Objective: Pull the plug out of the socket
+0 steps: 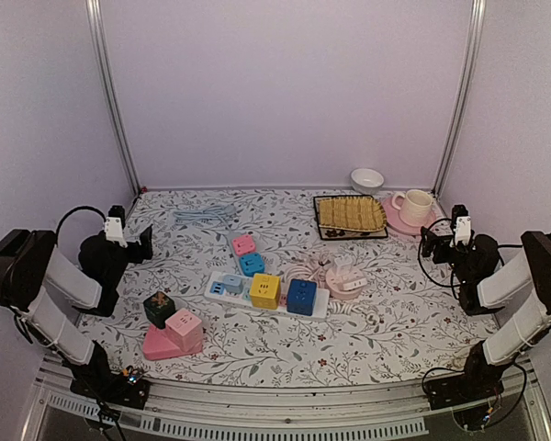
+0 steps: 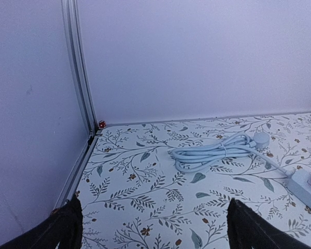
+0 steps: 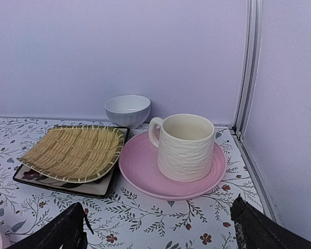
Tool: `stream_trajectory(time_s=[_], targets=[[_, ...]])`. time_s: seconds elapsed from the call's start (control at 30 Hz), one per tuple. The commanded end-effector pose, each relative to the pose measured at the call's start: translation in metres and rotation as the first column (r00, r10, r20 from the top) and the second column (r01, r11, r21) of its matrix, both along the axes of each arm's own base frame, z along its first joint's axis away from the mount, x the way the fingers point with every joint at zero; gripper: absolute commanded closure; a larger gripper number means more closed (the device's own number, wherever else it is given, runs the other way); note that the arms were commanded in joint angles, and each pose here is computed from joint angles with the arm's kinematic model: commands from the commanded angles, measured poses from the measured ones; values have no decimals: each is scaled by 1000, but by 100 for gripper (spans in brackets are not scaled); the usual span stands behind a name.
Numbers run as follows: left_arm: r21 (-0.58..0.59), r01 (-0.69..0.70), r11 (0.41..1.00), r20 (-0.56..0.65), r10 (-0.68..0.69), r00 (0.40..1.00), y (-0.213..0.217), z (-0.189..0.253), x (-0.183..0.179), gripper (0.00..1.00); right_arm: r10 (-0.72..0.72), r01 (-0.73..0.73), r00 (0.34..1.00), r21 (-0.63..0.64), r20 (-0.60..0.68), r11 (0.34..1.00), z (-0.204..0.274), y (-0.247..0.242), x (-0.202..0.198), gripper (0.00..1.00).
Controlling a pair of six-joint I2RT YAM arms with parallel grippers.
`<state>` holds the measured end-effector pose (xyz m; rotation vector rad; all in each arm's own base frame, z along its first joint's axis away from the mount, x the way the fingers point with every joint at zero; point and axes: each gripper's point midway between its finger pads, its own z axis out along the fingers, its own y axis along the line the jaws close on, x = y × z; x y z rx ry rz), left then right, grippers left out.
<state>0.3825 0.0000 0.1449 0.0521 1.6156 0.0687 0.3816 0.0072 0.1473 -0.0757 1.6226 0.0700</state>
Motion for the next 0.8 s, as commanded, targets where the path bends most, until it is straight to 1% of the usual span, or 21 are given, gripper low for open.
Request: stream_trajectory(time_s=[0.0,0.13,0.23,0.33,0.4,0.47,0.53,0.57,0.63,0.67,0.7,0.77], targets=[[5,-16,1000,35,16,999,5,12,3,3,-14,14,1000,11,27,1000,7,-4,3,1],[-17,-69,997,-25,69,997,14,20,13,3,-50,49,998,22,26,999,13,-10,4,1],[-27,-98,995,-77,95,992,18,34,28,3,-92,93,995,28,-27,995,23,-17,16,1],[-45,-114,992,-116,108,987,20,58,43,3,-94,97,993,39,-75,994,45,-18,32,1],[-61,-158,986,-122,150,981,27,86,53,3,-110,116,991,75,-81,990,67,-21,41,1],[-76,-231,970,-161,217,963,38,100,60,3,-152,163,984,126,-93,979,89,-28,48,1],[-59,-278,959,-197,262,945,46,109,68,3,-183,205,975,182,-129,962,106,-34,57,1],[-68,-330,942,-204,311,928,54,114,70,3,-186,211,972,190,-142,959,116,-34,62,1],[-87,-484,871,-230,455,860,78,117,67,3,-175,202,974,201,-147,959,136,-33,71,1],[-92,-519,850,-244,486,840,84,117,67,3,-171,199,974,206,-147,958,142,-32,73,1],[-89,-525,846,-254,490,834,85,117,68,3,-172,200,975,210,-144,957,146,-32,73,1],[-62,-487,871,-267,456,849,80,113,71,3,-194,221,972,235,-132,947,154,-36,71,1]])
